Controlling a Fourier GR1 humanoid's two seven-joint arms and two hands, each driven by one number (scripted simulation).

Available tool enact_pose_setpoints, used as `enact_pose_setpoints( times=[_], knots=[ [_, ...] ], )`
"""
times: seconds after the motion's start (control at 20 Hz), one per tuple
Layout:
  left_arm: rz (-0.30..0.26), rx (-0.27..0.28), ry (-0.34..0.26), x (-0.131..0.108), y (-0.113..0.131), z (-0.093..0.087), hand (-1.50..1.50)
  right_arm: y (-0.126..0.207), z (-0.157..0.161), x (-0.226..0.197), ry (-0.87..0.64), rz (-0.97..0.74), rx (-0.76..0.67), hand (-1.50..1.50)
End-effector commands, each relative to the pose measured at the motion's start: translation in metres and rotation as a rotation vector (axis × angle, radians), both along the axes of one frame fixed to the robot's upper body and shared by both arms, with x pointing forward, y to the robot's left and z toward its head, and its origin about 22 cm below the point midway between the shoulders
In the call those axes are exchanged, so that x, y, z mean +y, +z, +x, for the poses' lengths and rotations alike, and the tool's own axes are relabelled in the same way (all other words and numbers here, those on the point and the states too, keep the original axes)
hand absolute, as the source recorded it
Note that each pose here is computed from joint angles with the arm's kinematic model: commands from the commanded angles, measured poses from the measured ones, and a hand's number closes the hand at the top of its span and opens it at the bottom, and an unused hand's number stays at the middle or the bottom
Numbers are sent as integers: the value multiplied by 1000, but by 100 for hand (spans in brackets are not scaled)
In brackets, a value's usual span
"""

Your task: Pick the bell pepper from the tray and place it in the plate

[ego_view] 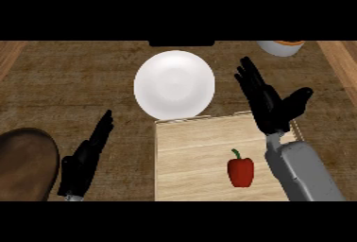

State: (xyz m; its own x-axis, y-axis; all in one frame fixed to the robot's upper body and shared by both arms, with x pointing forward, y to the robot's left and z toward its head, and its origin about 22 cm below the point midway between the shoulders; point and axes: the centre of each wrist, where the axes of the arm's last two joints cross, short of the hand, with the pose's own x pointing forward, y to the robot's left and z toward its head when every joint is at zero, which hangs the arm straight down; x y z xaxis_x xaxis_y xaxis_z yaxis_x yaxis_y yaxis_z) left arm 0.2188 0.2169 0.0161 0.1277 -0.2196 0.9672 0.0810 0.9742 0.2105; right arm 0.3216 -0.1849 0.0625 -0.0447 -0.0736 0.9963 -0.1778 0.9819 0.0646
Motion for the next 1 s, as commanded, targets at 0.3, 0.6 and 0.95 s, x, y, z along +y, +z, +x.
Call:
enact_pose_setpoints(
  times=[0.3,0.6,0.95],
  knots=[
    [-93,208,167,20,-34,-10,0,82,-4,-132,-225,-851,-224,150],
    [-199,256,172,31,-52,-5,0,51,-70,-130,-616,-534,-415,-150],
    [-188,256,136,37,-41,6,0,66,-153,-137,-499,-663,-383,-150]
  ],
)
